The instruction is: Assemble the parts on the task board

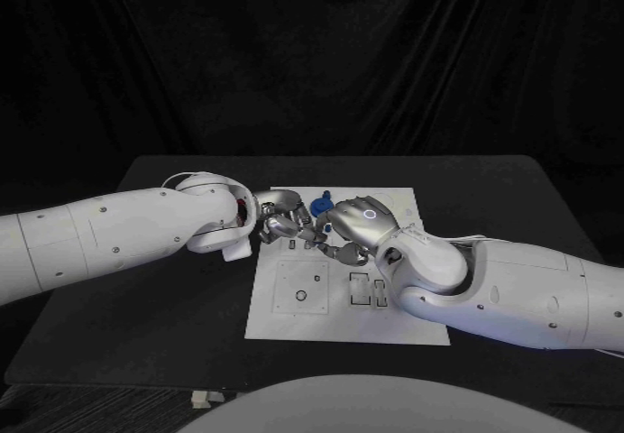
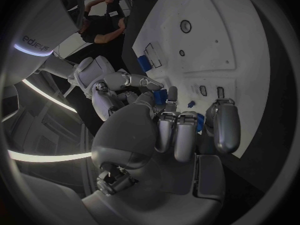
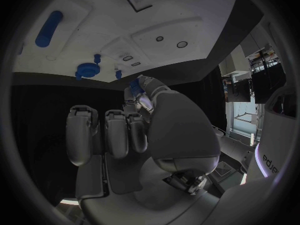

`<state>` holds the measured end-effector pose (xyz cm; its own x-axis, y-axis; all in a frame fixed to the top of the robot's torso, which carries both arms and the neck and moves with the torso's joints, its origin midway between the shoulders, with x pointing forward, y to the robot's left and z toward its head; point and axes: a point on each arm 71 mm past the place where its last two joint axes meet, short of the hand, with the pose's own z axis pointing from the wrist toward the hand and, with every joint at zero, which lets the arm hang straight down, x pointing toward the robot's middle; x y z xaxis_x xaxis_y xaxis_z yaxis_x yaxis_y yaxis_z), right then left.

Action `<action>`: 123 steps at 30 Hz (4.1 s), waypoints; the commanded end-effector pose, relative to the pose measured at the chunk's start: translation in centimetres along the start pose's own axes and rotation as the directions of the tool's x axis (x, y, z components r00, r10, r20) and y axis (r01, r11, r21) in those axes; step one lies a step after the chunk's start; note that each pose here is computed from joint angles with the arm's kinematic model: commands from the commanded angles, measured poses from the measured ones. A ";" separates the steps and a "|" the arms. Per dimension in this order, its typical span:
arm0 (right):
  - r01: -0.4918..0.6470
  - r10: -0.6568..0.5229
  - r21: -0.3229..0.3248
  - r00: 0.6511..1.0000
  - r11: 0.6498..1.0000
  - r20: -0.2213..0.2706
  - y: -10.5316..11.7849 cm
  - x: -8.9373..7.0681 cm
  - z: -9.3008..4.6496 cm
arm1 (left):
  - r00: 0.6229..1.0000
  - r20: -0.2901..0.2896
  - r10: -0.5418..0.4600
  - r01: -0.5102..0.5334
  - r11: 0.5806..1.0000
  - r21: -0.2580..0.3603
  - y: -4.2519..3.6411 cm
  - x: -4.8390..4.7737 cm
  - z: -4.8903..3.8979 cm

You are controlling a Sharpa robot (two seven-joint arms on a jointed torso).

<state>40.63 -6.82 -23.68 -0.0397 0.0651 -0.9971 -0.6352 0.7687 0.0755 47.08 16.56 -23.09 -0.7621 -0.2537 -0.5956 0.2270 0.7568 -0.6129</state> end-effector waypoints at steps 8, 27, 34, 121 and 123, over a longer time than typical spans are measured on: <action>0.015 -0.015 0.012 1.000 1.000 -0.003 0.0 0.1 0.0 | 1.000 -0.024 -0.010 0.010 1.000 -0.016 0.19 0.56 0.37; 0.022 -0.022 0.013 1.000 1.000 -0.016 0.0 0.2 0.1 | 1.000 -0.003 -0.015 0.015 1.000 0.009 0.17 0.56 0.45; 0.025 -0.025 0.018 1.000 1.000 -0.020 0.0 0.2 0.1 | 1.000 0.010 -0.017 0.017 0.999 0.032 0.02 0.54 0.50; 0.071 -0.086 0.194 0.994 0.978 0.068 -8.1 -6.1 -5.4 | 0.999 -0.041 0.032 -0.046 0.907 -0.419 0.48 -0.18 3.89; 0.071 -0.086 0.194 0.994 0.978 0.067 -8.1 -6.0 -5.4 | 0.999 -0.043 0.032 -0.047 0.906 -0.420 0.48 -0.13 3.96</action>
<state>41.85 -16.71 -18.25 0.0676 0.0447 -0.9967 -0.4913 0.8710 0.0057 49.84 14.75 -25.17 -0.7672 -0.2114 -0.6056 -0.0158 0.9501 -0.3116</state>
